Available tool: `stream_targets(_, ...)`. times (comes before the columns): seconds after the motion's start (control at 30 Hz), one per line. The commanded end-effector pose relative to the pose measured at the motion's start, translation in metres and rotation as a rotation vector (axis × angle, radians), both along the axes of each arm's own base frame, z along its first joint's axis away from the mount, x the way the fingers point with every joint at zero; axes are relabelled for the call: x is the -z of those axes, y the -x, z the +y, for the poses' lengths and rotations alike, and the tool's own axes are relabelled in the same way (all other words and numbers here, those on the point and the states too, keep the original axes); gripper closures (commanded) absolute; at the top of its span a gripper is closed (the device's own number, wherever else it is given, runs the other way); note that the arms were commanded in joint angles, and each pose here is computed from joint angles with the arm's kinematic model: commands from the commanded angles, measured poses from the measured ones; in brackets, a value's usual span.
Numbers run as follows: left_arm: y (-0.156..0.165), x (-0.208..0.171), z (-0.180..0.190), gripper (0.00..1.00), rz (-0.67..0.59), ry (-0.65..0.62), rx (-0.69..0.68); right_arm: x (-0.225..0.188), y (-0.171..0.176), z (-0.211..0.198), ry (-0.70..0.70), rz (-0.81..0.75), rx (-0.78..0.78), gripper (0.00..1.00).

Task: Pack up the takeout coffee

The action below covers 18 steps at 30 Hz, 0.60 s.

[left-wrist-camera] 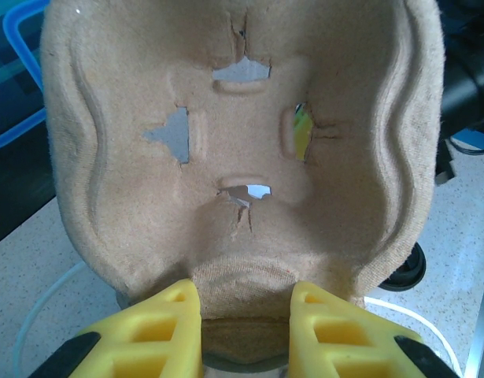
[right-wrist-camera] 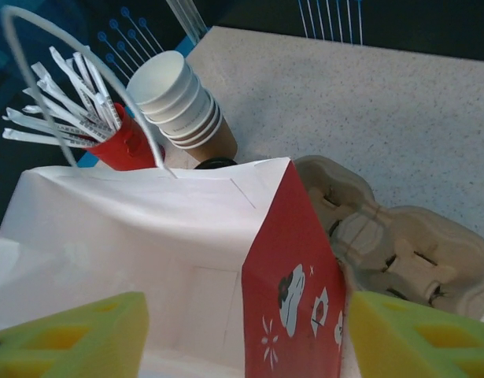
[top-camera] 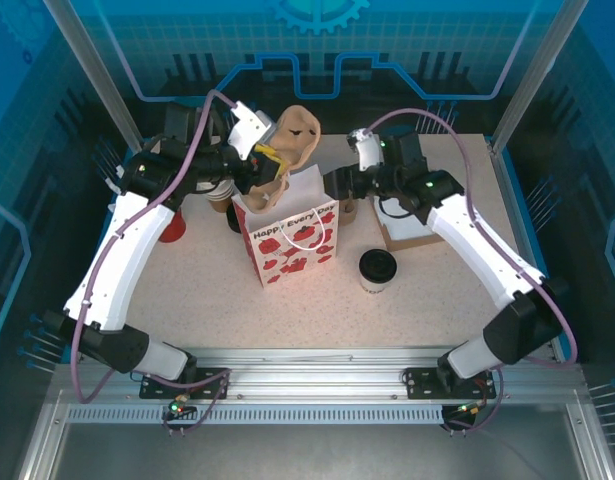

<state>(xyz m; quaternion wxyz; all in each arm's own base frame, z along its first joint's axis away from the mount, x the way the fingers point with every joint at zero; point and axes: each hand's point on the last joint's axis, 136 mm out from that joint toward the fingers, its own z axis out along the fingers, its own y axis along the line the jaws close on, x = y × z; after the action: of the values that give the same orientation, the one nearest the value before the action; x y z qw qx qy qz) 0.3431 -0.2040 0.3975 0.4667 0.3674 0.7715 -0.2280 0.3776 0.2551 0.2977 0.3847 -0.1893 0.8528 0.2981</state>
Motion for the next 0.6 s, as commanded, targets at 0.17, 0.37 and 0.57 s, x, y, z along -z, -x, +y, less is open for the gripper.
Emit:
stream_targets(0.17,0.005,-0.002,-0.001,0.77,-0.031,0.028,0.028,0.014,-0.010,0.026,0.028,0.030,-0.057,0.50)
stream_targets(0.37,0.002,0.000,-0.006,0.77,-0.033,0.039,0.057,0.022,-0.018,0.026,0.054,0.040,-0.034,0.68)
stream_targets(0.57,0.000,0.016,-0.009,0.77,-0.022,0.011,0.084,0.024,-0.018,0.025,0.056,0.044,-0.022,0.80)
